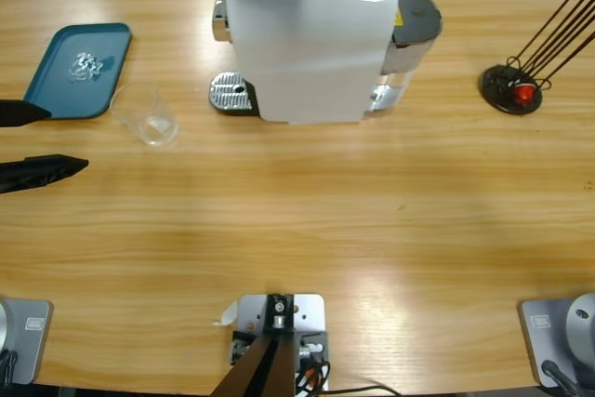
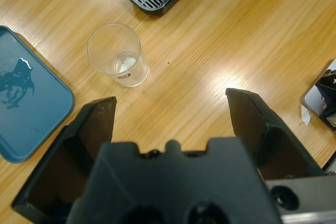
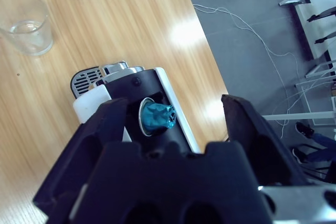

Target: Pour coffee

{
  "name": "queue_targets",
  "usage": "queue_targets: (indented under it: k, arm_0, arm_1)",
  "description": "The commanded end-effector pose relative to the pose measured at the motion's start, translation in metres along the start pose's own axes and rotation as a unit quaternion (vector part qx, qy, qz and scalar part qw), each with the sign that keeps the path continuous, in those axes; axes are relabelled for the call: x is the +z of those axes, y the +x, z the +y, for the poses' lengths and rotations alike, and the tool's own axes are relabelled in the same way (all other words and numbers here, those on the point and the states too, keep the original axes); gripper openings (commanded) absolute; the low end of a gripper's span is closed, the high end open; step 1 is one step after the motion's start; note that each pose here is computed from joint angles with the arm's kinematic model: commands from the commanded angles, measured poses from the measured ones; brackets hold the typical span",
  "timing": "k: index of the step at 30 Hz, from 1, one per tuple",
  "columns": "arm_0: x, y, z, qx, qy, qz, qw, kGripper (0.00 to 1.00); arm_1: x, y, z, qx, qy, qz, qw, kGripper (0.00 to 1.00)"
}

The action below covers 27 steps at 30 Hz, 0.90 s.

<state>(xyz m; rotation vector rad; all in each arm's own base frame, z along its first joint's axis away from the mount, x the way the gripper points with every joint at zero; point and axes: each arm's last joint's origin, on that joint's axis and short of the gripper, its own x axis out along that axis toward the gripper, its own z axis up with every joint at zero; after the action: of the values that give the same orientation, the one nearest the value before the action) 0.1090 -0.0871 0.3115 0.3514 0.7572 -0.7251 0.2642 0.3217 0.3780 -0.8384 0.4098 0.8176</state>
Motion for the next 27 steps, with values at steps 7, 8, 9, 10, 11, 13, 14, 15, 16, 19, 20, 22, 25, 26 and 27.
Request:
queue_targets:
  k: [7, 8, 9, 10, 11, 13, 14, 15, 16, 19, 20, 22, 25, 26, 27]
  arm_0:
    - [-0.0089, 0.0096, -0.0012, -0.008, -0.006, 0.020, 1.000, 0.908]
    - [-0.0085, 0.0094, -0.0011, -0.008, -0.006, 0.020, 1.000, 0.908]
    - [-0.0085, 0.0094, -0.0011, -0.008, -0.006, 0.020, 1.000, 0.908]
    - [-0.0085, 0.0093, -0.0011, -0.008, -0.006, 0.019, 1.000, 0.908]
    - [-0.0085, 0.0093, -0.0011, -0.008, -0.006, 0.019, 1.000, 0.908]
    - [-0.0088, 0.0092, -0.0012, -0.008, -0.006, 0.019, 1.000, 0.908]
    - [-0.0089, 0.0092, -0.0012, -0.008, -0.007, 0.019, 1.000, 0.908]
    - [-0.0090, 0.0092, -0.0012, -0.008, -0.008, 0.019, 1.000, 0.908]
    - [-0.0091, 0.0089, -0.0012, -0.008, -0.009, 0.019, 1.000, 0.908]
    - [-0.0092, 0.0084, -0.0013, -0.009, -0.008, 0.018, 1.000, 0.908]
    - [-0.0093, 0.0080, -0.0014, -0.009, -0.008, 0.017, 1.000, 0.908]
    - [-0.0094, 0.0079, -0.0013, -0.008, -0.009, 0.017, 1.000, 0.908]
    - [-0.0096, 0.0080, -0.0014, -0.008, -0.009, 0.017, 1.000, 0.908]
    - [-0.0097, 0.0080, -0.0014, -0.008, -0.009, 0.017, 1.000, 0.908]
    - [-0.0094, 0.0079, -0.0013, -0.008, -0.009, 0.017, 1.000, 0.908]
  arm_1:
    - [-0.0285, 0.0324, 0.0163, 0.033, 0.012, 0.061, 0.998, 0.629]
    - [-0.0285, 0.0324, 0.0159, 0.034, 0.012, 0.061, 0.998, 0.570]
    - [-0.0285, 0.0324, 0.0154, 0.036, 0.013, 0.059, 0.998, 0.491]
    - [-0.0286, 0.0325, 0.0152, 0.039, 0.014, 0.057, 0.997, 0.468]
    - [-0.0284, 0.0325, 0.0153, 0.042, 0.015, 0.056, 0.997, 0.463]
    - [-0.0281, 0.0324, 0.0148, 0.043, 0.016, 0.054, 0.997, 0.394]
    - [-0.0277, 0.0323, 0.0147, 0.045, 0.016, 0.053, 0.997, 0.371]
    - [-0.0273, 0.0321, 0.0146, 0.045, 0.016, 0.052, 0.997, 0.353]
    - [-0.0268, 0.0319, 0.0143, 0.046, 0.016, 0.050, 0.998, 0.342]
    - [-0.0253, 0.0322, 0.0138, 0.047, 0.017, 0.048, 0.998, 0.338]
    - [-0.0256, 0.0330, 0.0137, 0.048, 0.017, 0.048, 0.998, 0.334]
    - [-0.0261, 0.0347, 0.0142, 0.051, 0.018, 0.048, 0.997, 0.260]
    - [-0.0268, 0.0353, 0.0134, 0.055, 0.020, 0.048, 0.997, 0.198]
    - [-0.0270, 0.0352, 0.0130, 0.056, 0.020, 0.048, 0.997, 0.094]
    - [-0.0272, 0.0350, 0.0124, 0.056, 0.021, 0.049, 0.997, 0.089]
